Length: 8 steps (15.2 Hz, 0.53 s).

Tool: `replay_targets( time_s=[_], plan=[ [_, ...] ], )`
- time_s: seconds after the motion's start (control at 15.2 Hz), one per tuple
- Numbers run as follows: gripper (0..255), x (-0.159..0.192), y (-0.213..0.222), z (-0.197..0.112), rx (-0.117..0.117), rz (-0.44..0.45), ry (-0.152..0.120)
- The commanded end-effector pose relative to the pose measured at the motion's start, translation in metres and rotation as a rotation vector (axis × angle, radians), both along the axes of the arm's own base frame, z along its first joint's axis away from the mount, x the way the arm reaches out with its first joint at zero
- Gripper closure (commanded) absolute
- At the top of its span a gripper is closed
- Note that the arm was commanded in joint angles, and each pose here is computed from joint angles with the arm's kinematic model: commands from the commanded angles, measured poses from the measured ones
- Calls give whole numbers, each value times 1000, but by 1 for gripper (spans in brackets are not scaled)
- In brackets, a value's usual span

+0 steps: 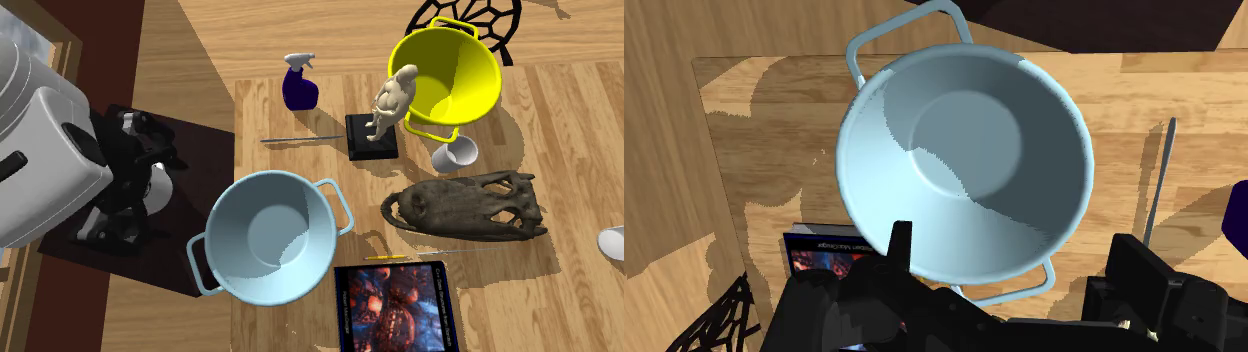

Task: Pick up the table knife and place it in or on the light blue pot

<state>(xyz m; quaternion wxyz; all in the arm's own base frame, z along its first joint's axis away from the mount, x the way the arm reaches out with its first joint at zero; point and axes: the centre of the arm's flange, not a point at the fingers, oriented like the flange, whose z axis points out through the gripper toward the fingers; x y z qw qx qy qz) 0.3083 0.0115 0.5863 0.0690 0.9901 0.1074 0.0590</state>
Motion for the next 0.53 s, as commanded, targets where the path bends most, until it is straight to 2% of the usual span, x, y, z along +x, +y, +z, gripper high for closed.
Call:
replay_targets(
  time_s=[0.0,0.46],
  plan=[
    [0,0,0,0,0,0,0],
    [0,26,49,-72,22,18,38]
  ],
)
